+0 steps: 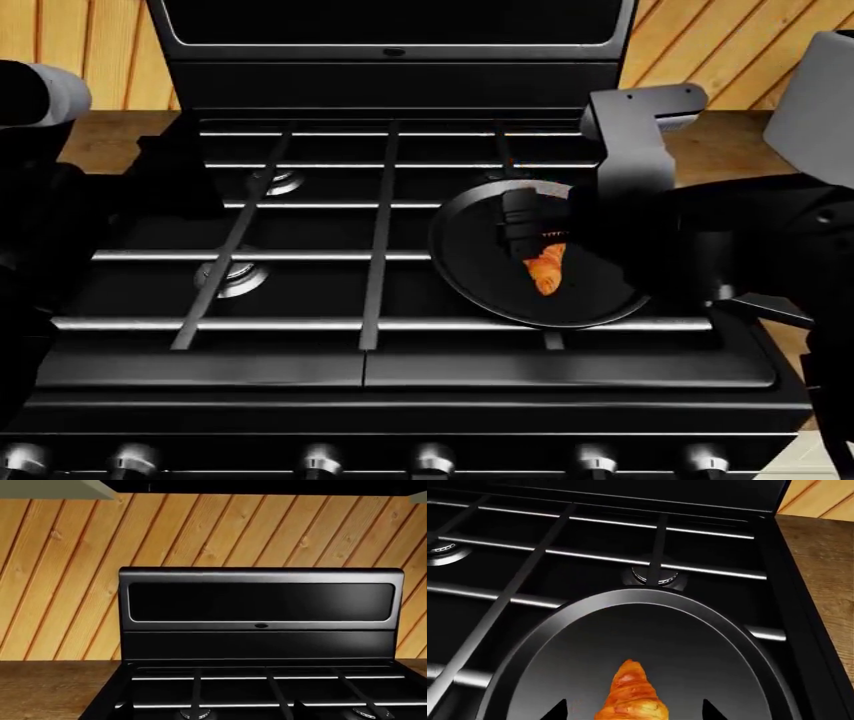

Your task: Pick the croissant and place it on the pan. Then turn on the stove to warm the croissant.

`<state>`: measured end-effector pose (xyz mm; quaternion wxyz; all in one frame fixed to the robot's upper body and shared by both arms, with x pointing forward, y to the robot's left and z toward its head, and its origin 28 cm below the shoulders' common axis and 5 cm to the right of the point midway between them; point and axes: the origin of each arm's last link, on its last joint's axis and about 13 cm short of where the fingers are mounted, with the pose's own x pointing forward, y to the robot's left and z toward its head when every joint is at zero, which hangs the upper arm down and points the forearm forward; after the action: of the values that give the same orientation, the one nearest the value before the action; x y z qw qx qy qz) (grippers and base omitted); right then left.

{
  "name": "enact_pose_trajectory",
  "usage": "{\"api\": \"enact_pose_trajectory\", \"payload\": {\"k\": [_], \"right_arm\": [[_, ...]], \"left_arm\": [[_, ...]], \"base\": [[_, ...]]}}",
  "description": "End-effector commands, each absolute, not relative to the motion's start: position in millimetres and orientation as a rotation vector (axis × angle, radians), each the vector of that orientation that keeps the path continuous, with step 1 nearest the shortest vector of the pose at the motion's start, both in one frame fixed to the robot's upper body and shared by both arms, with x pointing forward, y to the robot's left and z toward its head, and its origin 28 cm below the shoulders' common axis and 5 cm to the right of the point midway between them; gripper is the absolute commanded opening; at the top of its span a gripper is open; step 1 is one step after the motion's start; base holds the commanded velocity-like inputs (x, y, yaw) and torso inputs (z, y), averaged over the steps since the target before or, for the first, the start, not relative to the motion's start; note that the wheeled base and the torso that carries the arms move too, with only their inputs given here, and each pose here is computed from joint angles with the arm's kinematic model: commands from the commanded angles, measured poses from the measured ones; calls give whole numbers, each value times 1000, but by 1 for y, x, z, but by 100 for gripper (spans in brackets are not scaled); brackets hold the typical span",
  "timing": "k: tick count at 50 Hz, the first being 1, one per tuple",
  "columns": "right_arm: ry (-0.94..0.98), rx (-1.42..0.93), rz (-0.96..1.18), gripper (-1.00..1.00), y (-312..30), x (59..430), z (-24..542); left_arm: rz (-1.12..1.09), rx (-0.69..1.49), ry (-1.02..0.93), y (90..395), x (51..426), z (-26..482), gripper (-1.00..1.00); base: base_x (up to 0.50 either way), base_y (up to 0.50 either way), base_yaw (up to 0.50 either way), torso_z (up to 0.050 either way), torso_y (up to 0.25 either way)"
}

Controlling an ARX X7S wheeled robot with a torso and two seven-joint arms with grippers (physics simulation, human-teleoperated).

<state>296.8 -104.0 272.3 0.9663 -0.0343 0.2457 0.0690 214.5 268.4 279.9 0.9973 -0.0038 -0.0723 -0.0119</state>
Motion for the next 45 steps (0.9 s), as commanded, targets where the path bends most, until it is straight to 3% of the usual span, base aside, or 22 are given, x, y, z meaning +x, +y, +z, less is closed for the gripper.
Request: {"api": "enact_pose_trajectory", "payload": {"k": [1, 27, 45], "right_arm": [[484, -63, 143, 100, -104, 294, 275], [83, -31, 82, 100, -110, 230, 294], [-25, -43, 41, 100, -114, 221, 287]], "left_arm": [[-25, -6, -149, 268, 215, 280, 100], [-55, 32, -151, 269, 215, 280, 100], [-59, 50, -147, 269, 215, 280, 100]], "base": [[0, 0, 0, 0, 0], [0, 0, 0, 0, 0], [-101, 0, 0, 0, 0]]}}
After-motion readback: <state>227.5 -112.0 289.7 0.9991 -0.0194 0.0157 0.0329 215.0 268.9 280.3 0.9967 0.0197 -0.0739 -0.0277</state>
